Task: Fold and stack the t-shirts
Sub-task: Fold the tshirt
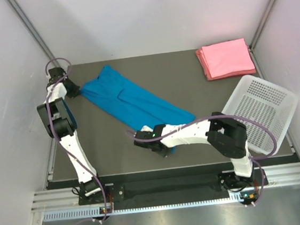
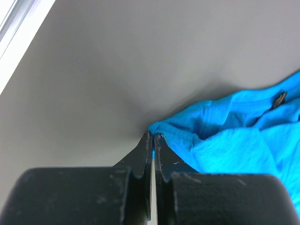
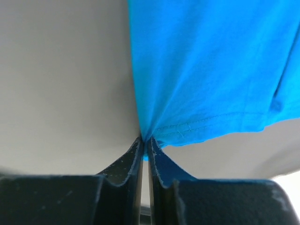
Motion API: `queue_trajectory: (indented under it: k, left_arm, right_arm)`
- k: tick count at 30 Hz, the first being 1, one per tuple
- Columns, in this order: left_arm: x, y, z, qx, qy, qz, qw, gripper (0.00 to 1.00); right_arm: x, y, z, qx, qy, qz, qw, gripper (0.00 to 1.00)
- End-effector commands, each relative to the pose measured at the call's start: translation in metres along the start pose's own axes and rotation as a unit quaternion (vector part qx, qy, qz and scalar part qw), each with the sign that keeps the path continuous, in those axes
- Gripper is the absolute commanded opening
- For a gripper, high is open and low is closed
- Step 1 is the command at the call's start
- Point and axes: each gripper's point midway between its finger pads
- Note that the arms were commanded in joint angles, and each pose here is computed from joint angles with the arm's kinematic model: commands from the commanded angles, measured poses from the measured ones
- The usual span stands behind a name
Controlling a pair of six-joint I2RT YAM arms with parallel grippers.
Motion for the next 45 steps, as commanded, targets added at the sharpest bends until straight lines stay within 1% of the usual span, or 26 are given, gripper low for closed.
queue_trajectory:
  k: [1,4,8,10,11,14,19,21,22,23,24,25,27,28,30,31,32,36,37,38,39,40,41,42,43,45]
  left_arm:
    - [0.021,-0.021,0.015,-0.003,-0.007,-0.039,0.999,0.0]
    - [0.028,-0.033,0.015,-0.009,0.003,-0.047,0.999,0.0]
    - [0.027,-0.056,-0.008,-0.013,0.078,-0.068,0.994,0.03]
    - [0.02,-0.058,-0.009,-0.025,0.085,-0.063,0.994,0.14]
    - [0.012,-0.06,-0.008,-0.028,0.081,-0.063,0.994,0.27]
    - [-0.007,-0.06,0.002,-0.037,0.044,-0.055,0.997,0.43]
    - [-0.039,-0.058,0.014,-0.036,-0.002,-0.037,0.999,0.46]
    - [-0.056,-0.042,0.014,-0.046,-0.011,-0.013,0.999,0.46]
    - [-0.055,-0.013,0.018,-0.052,-0.013,0.021,0.998,0.46]
    - [-0.074,-0.014,0.012,-0.052,-0.008,0.013,0.999,0.46]
    - [-0.078,-0.005,0.012,-0.052,-0.006,0.016,0.998,0.47]
    - [-0.076,0.028,0.019,-0.058,-0.018,0.048,0.997,0.47]
    - [-0.099,0.032,0.017,-0.053,-0.016,0.03,0.998,0.47]
    - [-0.11,0.05,0.02,-0.059,-0.023,0.039,0.997,0.47]
    - [-0.121,0.061,0.004,-0.06,0.007,0.033,0.998,0.47]
    - [-0.121,0.092,-0.002,-0.064,0.026,0.058,0.996,0.46]
    - [-0.139,0.096,-0.032,-0.049,0.074,0.051,0.995,0.46]
    - [-0.176,0.16,-0.087,-0.004,0.132,0.074,0.988,0.46]
    - [-0.19,0.188,-0.101,0.016,0.148,0.083,0.985,0.47]
    - [-0.199,0.203,-0.11,0.012,0.164,0.092,0.982,0.47]
    - [-0.206,0.218,-0.117,0.011,0.176,0.1,0.979,0.47]
    - [-0.218,0.247,-0.128,0.026,0.201,0.106,0.973,0.47]
    - [-0.225,0.261,-0.133,0.015,0.212,0.116,0.97,0.47]
    - [-0.227,0.283,-0.127,0.012,0.207,0.133,0.969,0.47]
    - [-0.238,0.289,-0.135,0.019,0.223,0.124,0.967,0.47]
    - [-0.242,0.313,-0.132,0.002,0.221,0.138,0.965,0.47]
  right_arm:
    - [-0.024,0.016,0.039,0.024,-0.036,0.043,0.998,0.09]
    - [-0.036,0.009,0.049,0.024,-0.048,0.035,0.998,0.18]
    - [-0.056,-0.005,0.052,0.032,-0.078,0.009,0.996,0.33]
    - [-0.07,-0.015,0.048,0.04,-0.103,-0.003,0.994,0.35]
    - [-0.075,-0.022,0.046,0.04,-0.114,-0.015,0.993,0.36]
    - [-0.096,-0.045,0.026,0.059,-0.151,-0.051,0.986,0.37]
    - [-0.092,-0.092,-0.033,0.137,-0.195,-0.097,0.966,0.39]
    - [-0.083,-0.106,-0.07,0.16,-0.193,-0.102,0.963,0.39]
    - [-0.083,-0.115,-0.074,0.163,-0.216,-0.109,0.956,0.43]
    - [-0.075,-0.118,-0.086,0.164,-0.212,-0.107,0.957,0.44]
    - [-0.069,-0.128,-0.108,0.19,-0.22,-0.107,0.951,0.44]
    - [-0.063,-0.129,-0.117,0.199,-0.226,-0.097,0.949,0.44]
    - [-0.038,-0.129,-0.142,0.216,-0.221,-0.071,0.949,0.42]
    - [-0.033,-0.127,-0.147,0.212,-0.225,-0.063,0.949,0.41]
    - [-0.013,-0.12,-0.158,0.22,-0.228,-0.036,0.948,0.39]
    - [-0.007,-0.116,-0.162,0.224,-0.227,-0.027,0.947,0.38]
    - [0.003,-0.109,-0.163,0.225,-0.226,-0.014,0.948,0.38]
    - [0.022,-0.089,-0.165,0.227,-0.246,0.012,0.942,0.37]
    - [0.023,-0.087,-0.164,0.229,-0.255,0.013,0.939,0.37]
    - [0.026,-0.081,-0.164,0.233,-0.258,0.019,0.937,0.37]
    - [0.026,-0.078,-0.163,0.23,-0.259,0.022,0.938,0.37]
    - [0.028,-0.075,-0.162,0.227,-0.261,0.025,0.938,0.37]
    - [0.03,-0.069,-0.158,0.223,-0.266,0.031,0.937,0.37]
    - [0.031,-0.068,-0.157,0.22,-0.269,0.031,0.937,0.37]
    - [0.033,-0.064,-0.156,0.221,-0.269,0.037,0.937,0.37]
    - [0.038,-0.06,-0.152,0.223,-0.277,0.037,0.934,0.37]
Point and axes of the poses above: each gripper's point midway between its finger pads, its own x axis out along the fingers, its own z axis along the line the jaws close on, y = z × x, and after that the axes turned 15 degrees about x, right-handed
